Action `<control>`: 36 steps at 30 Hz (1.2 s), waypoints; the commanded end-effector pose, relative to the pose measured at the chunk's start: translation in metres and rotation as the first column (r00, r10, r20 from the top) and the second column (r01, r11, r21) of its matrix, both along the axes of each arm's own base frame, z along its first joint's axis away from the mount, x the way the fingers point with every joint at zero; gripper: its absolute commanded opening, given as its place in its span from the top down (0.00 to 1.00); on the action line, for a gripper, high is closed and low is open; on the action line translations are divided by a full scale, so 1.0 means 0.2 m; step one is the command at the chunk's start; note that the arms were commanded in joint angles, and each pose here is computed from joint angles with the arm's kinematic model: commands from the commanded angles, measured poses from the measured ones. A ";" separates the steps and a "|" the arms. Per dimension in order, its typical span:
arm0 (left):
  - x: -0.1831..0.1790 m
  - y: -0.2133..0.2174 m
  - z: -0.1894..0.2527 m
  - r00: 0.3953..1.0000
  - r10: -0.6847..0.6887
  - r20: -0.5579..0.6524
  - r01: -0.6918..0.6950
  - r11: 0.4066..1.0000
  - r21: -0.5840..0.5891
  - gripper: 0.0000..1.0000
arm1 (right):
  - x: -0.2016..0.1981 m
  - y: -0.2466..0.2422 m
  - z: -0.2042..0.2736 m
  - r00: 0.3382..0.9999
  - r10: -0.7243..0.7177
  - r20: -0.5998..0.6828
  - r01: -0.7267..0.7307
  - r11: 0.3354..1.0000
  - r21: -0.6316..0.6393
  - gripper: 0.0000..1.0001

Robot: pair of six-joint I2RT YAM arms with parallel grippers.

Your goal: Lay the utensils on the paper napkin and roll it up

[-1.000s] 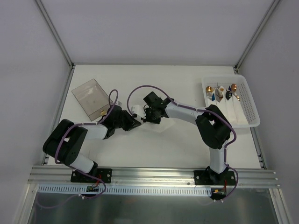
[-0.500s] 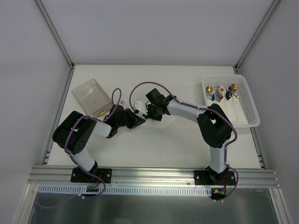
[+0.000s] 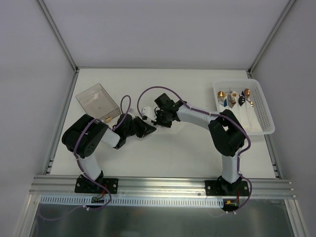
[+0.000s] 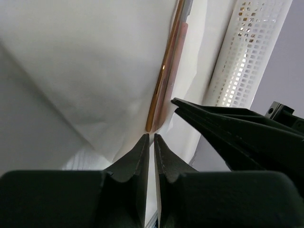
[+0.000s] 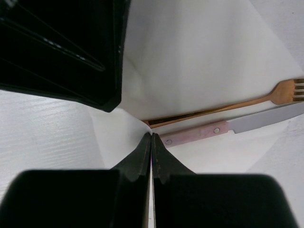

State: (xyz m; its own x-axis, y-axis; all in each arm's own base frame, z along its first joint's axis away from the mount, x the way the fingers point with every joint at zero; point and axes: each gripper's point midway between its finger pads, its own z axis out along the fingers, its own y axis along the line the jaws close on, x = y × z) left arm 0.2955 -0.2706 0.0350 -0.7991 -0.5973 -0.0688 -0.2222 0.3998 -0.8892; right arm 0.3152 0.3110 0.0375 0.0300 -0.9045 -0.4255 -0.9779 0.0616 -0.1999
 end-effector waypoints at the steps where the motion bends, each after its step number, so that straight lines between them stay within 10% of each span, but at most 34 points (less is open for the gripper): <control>1: 0.01 0.01 0.10 0.994 0.052 0.092 -0.046 0.997 -0.066 0.92 | 0.05 0.02 0.06 1.000 -0.007 0.026 0.007 1.000 0.016 1.00; 36: 0.05 -0.11 0.12 0.988 -0.002 0.156 0.018 0.995 -0.101 0.91 | 0.11 -0.04 0.08 0.997 -0.081 0.019 0.081 0.997 0.017 0.97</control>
State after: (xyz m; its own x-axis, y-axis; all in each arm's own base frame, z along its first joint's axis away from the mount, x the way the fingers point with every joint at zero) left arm 0.2939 -0.2832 0.0353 -0.7990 -0.5941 -0.0933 -0.1618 0.3618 -0.9181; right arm 0.3282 0.2981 0.0396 -0.0263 -0.9066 -0.4212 -0.9716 0.1223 -0.2024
